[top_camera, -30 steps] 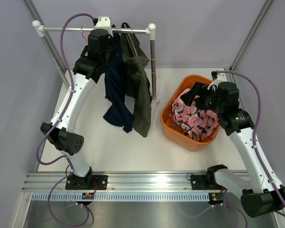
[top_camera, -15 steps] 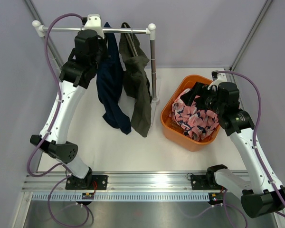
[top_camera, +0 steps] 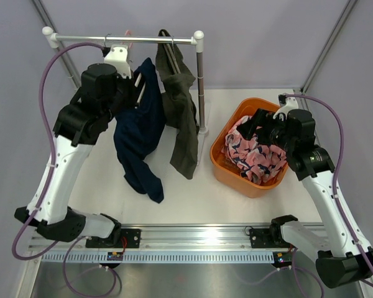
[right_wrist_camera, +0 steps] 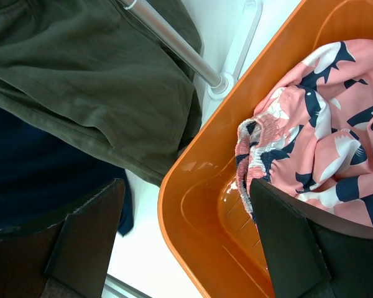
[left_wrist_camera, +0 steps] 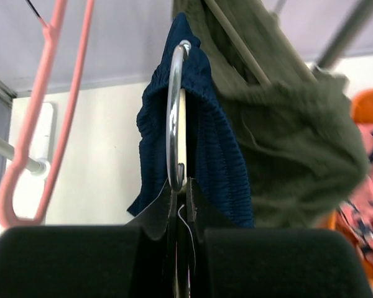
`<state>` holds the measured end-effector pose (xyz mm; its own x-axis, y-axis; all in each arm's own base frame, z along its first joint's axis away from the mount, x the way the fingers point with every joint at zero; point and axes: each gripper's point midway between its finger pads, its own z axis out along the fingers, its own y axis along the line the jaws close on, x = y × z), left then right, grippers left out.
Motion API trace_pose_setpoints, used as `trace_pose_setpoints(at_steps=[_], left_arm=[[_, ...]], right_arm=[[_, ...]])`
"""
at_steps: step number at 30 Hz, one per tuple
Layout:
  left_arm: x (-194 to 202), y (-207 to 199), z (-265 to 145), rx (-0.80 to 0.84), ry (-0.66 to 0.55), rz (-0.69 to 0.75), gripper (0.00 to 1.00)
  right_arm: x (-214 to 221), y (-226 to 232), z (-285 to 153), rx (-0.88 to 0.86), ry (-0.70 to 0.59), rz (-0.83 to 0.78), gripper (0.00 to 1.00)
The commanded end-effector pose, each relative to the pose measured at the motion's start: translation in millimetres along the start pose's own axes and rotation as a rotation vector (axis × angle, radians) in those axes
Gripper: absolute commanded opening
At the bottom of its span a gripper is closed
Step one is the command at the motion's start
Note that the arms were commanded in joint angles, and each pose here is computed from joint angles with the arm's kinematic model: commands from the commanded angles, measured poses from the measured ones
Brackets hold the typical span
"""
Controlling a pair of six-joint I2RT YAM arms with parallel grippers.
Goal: Remove the shorts from the hanger
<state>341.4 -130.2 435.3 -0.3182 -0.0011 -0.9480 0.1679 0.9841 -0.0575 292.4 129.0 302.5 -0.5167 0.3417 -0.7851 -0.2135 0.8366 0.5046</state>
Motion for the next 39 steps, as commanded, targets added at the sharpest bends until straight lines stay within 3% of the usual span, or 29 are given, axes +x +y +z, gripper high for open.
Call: trace_pose_setpoints(at_steps=[1,9,14,27,39], left_arm=[[-12,-12,-38,0.1,-0.066,0.008,0.0],[88,-37,-60,0.259,0.091,0.043,0.0],[123,-46,-72,0.344,0.142,0.04,0.0],[147,-63,-94,0.497,0.162,0.042,0.0],[157,-62,-95,0.511,0.17,0.076,0.0]], right_arm=[[-11,15,-14,-0.052,-0.027,-0.036,0.9],[-1,66,-25,-0.143,0.021,-0.13,0.86],[19,116,-19,-0.227,0.081,-0.182,0.86],[82,201,48,-0.255,0.235,-0.291,0.84],[92,231,68,-0.27,0.249,-0.288,0.84]])
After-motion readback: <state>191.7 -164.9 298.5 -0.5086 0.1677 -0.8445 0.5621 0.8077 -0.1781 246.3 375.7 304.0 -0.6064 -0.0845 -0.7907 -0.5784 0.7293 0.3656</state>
